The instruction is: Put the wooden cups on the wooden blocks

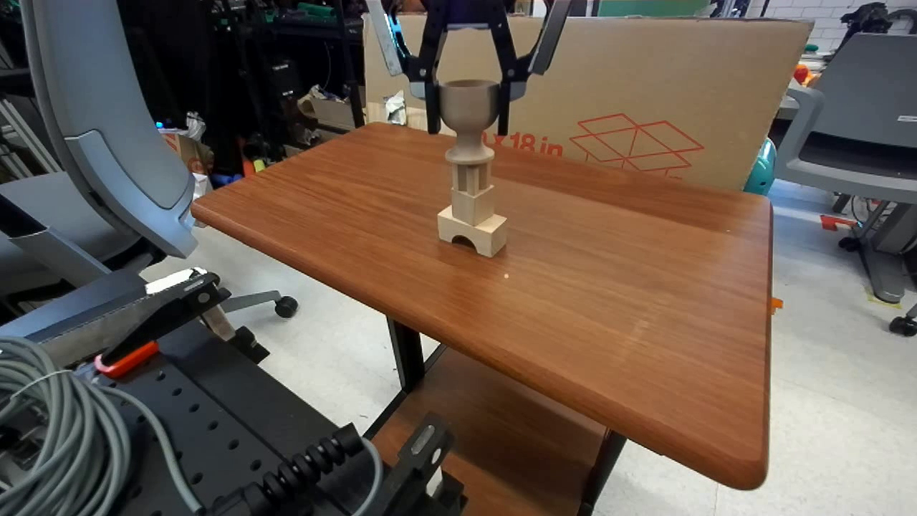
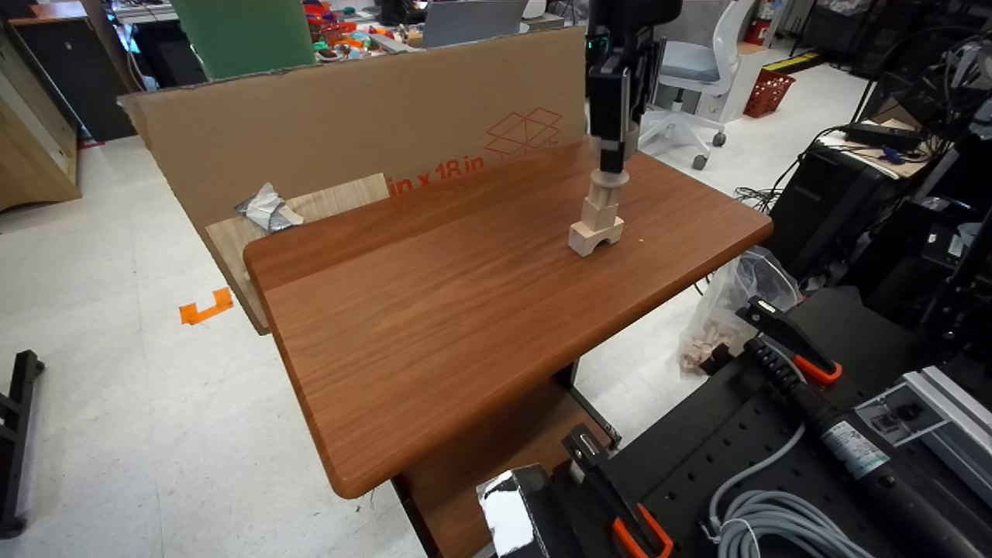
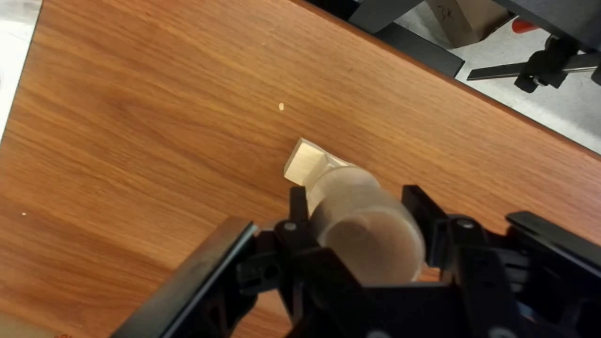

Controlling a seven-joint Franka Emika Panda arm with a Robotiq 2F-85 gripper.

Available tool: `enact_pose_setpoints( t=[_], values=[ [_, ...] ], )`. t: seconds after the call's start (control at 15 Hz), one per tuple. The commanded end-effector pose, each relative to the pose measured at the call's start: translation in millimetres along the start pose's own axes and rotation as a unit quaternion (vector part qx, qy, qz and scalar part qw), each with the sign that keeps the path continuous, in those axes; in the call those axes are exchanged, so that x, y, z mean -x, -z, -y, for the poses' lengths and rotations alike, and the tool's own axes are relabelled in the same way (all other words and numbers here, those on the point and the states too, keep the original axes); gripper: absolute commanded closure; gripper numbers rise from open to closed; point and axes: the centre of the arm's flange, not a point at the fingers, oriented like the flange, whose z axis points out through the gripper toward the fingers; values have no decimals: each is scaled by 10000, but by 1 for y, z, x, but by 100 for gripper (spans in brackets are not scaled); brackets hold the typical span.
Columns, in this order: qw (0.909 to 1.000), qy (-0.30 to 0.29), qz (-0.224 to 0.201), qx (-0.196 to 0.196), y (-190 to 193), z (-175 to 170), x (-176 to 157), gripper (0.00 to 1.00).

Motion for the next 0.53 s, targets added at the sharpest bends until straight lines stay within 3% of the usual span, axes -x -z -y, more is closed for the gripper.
enact_pose_setpoints(
  t=[0.0,0.07,0.27,0.47],
  values=[
    [9999,-30,-53,104,-1,-6,-4,22],
    [9999,-46,-48,103,0,-6,-4,21],
    [9999,-66,-59,89,2,-5,-3,1],
    [9999,-55,-113,115,10,-3,-3,0]
  ],
)
